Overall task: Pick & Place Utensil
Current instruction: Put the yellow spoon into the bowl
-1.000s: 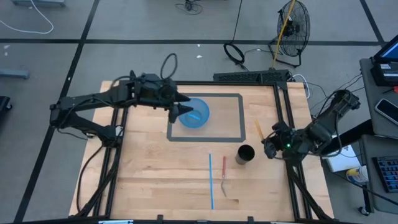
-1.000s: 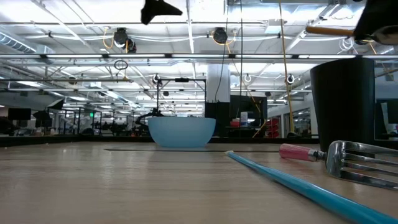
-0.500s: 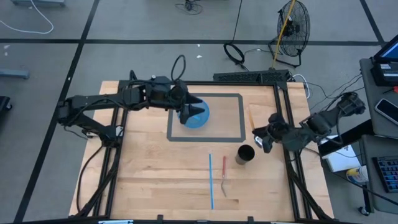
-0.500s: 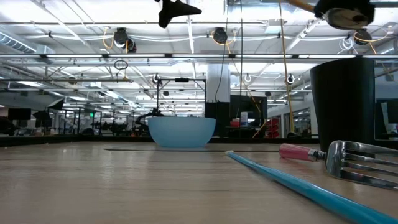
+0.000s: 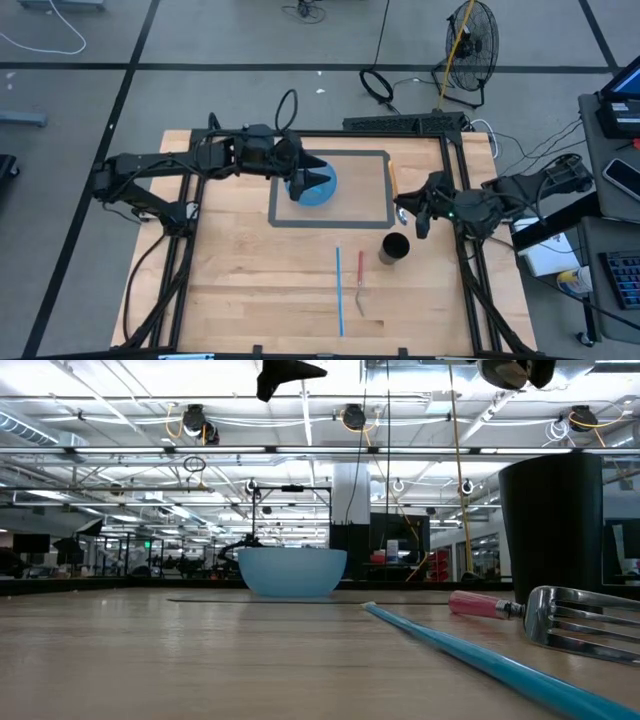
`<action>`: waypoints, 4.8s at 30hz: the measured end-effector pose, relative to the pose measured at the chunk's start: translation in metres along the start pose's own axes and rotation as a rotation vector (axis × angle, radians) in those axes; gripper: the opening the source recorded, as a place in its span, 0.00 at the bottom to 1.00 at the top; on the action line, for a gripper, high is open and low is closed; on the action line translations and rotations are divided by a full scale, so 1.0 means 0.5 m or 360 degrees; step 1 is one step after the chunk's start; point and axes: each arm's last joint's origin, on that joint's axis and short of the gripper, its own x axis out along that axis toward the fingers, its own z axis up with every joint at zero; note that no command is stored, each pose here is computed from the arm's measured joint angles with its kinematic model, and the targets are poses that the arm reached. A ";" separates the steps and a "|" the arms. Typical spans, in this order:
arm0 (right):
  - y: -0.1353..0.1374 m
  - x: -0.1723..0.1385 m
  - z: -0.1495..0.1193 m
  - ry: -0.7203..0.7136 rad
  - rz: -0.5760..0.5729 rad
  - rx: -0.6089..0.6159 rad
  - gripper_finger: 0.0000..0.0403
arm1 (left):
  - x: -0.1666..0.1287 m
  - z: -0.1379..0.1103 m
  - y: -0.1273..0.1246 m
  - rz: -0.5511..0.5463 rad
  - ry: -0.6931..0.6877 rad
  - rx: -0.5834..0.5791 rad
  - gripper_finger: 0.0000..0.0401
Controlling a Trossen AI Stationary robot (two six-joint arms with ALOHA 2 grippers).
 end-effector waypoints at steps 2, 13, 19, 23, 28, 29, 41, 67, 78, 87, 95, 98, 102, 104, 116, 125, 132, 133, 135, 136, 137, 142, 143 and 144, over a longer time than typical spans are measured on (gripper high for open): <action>0.003 0.005 0.002 -0.0017 0.0004 -0.0021 0.06 | 0.000 0.004 -0.004 -0.0020 -0.0038 0.0017 0.68; 0.044 0.042 0.012 -0.0156 0.0092 -0.0253 0.06 | -0.002 0.025 -0.016 -0.0121 -0.0210 0.0058 0.68; 0.059 0.068 0.015 -0.0216 0.0086 -0.0330 0.06 | 0.017 0.031 -0.025 -0.0355 -0.0268 0.0096 0.68; 0.058 0.083 0.015 -0.0222 0.0050 -0.0345 0.06 | 0.054 0.018 -0.026 -0.0478 -0.0263 0.0110 0.68; 0.060 0.084 0.016 -0.0227 0.0055 -0.0348 0.06 | 0.110 -0.013 -0.016 -0.0554 -0.0221 0.0104 0.68; 0.059 0.084 0.015 -0.0226 0.0054 -0.0349 0.06 | 0.120 -0.018 -0.013 -0.0562 -0.0230 0.0104 0.68; 0.058 0.085 0.016 -0.0227 0.0046 -0.0339 0.06 | 0.187 -0.046 0.006 -0.0679 -0.0332 0.0069 0.68; 0.044 0.141 0.016 -0.0119 0.0063 -0.0301 0.06 | 0.190 -0.051 0.007 -0.0550 -0.0352 0.0184 0.48; 0.044 0.139 0.017 -0.0125 0.0063 -0.0276 0.06 | 0.191 -0.053 0.009 -0.0536 -0.0339 0.0223 0.15; 0.044 0.139 0.016 -0.0122 0.0065 -0.0265 0.06 | 0.191 -0.054 0.008 -0.0532 -0.0339 0.0212 0.23; 0.044 0.139 0.016 -0.0123 0.0063 -0.0261 0.08 | 0.191 -0.053 0.009 -0.0521 -0.0346 0.0233 0.14; 0.044 0.139 0.016 -0.0122 0.0064 -0.0261 0.08 | 0.191 -0.053 0.009 -0.0522 -0.0346 0.0233 0.14; 0.045 0.139 0.017 -0.0122 0.0067 -0.0262 0.07 | 0.191 -0.053 0.009 -0.0522 -0.0346 0.0227 0.20; 0.045 0.139 0.017 -0.0121 0.0067 -0.0262 0.07 | 0.191 -0.053 0.009 -0.0515 -0.0350 0.0226 0.22; 0.044 0.139 0.017 -0.0123 0.0062 -0.0262 0.08 | 0.191 -0.053 0.009 -0.0506 -0.0358 0.0256 0.14; 0.044 0.139 0.017 -0.0127 0.0056 -0.0262 0.14 | 0.191 -0.052 0.010 -0.0482 -0.0369 0.0255 0.15; 0.041 0.139 0.017 -0.0160 -0.0037 -0.0257 0.19 | 0.191 -0.050 0.015 -0.0459 -0.0380 0.0283 0.14; 0.039 0.139 0.016 -0.0160 -0.0060 -0.0247 0.20 | 0.191 -0.050 0.016 -0.0456 -0.0380 0.0279 0.14; 0.038 0.139 0.015 -0.0151 -0.0073 -0.0241 0.23 | 0.191 -0.049 0.017 -0.0451 -0.0380 0.0272 0.15; 0.038 0.139 0.015 -0.0150 -0.0071 -0.0242 0.24 | 0.191 -0.049 0.017 -0.0451 -0.0381 0.0272 0.15; 0.037 0.139 0.014 -0.0148 -0.0073 -0.0245 0.26 | 0.191 -0.050 0.016 -0.0454 -0.0380 0.0271 0.15; 0.036 0.139 0.013 -0.0136 -0.0082 -0.0261 0.35 | 0.191 -0.050 0.015 -0.0465 -0.0374 0.0275 0.15; 0.036 0.139 0.012 -0.0132 -0.0086 -0.0264 0.37 | 0.191 -0.050 0.017 -0.0461 -0.0372 0.0278 0.15; 0.035 0.140 0.011 -0.0124 -0.0090 -0.0269 0.39 | 0.191 -0.050 0.018 -0.0455 -0.0365 0.0277 0.15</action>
